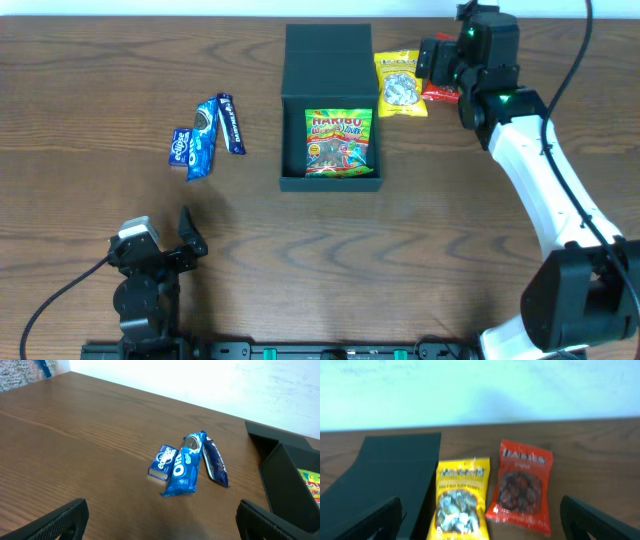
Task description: Pack container
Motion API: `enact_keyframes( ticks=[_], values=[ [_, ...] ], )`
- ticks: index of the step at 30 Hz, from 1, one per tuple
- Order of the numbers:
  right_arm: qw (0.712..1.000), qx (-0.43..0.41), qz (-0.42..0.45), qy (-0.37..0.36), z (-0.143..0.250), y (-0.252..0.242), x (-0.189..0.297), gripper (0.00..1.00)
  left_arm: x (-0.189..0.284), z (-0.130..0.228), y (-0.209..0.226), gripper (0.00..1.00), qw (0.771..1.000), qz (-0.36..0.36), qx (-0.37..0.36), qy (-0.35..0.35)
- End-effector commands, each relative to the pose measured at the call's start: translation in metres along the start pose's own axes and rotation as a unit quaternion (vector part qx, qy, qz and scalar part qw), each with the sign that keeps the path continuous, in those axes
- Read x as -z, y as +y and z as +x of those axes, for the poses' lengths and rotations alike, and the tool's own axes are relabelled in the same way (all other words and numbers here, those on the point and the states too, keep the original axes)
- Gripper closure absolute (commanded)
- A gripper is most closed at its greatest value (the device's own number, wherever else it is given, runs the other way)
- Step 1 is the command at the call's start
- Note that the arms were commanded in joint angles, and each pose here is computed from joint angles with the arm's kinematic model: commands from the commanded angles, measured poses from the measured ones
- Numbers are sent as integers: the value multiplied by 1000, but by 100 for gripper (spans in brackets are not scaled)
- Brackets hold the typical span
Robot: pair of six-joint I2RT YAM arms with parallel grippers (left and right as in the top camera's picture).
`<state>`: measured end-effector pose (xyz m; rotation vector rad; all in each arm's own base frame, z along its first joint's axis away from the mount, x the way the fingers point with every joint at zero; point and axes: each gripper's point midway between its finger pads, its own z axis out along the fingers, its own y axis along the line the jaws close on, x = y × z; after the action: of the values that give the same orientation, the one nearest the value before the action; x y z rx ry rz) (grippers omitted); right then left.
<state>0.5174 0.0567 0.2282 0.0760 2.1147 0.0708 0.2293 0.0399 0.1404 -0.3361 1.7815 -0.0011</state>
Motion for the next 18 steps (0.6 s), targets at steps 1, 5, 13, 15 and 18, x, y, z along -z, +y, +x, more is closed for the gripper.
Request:
enact_keyframes(
  ticks=[1,5,13,15,18],
  values=[
    [1000,8,-3,-30,-21,0,8,1,-3,5,-3,5,1000,13,10,1],
    [999,8,-4,-33,-22,1,8,1,0,-22,-24,5,995,71,59,-49],
    [999,9,-20,-27,-19,6,7,1,-3,-46,-33,5,992,89,60,-69],
    [999,9,-36,-19,-16,11,7,1,-7,-51,-34,5,994,83,49,-51],
    [998,10,-58,-11,-12,19,8,1,-16,-67,-37,5,997,76,11,-30]
  ],
)
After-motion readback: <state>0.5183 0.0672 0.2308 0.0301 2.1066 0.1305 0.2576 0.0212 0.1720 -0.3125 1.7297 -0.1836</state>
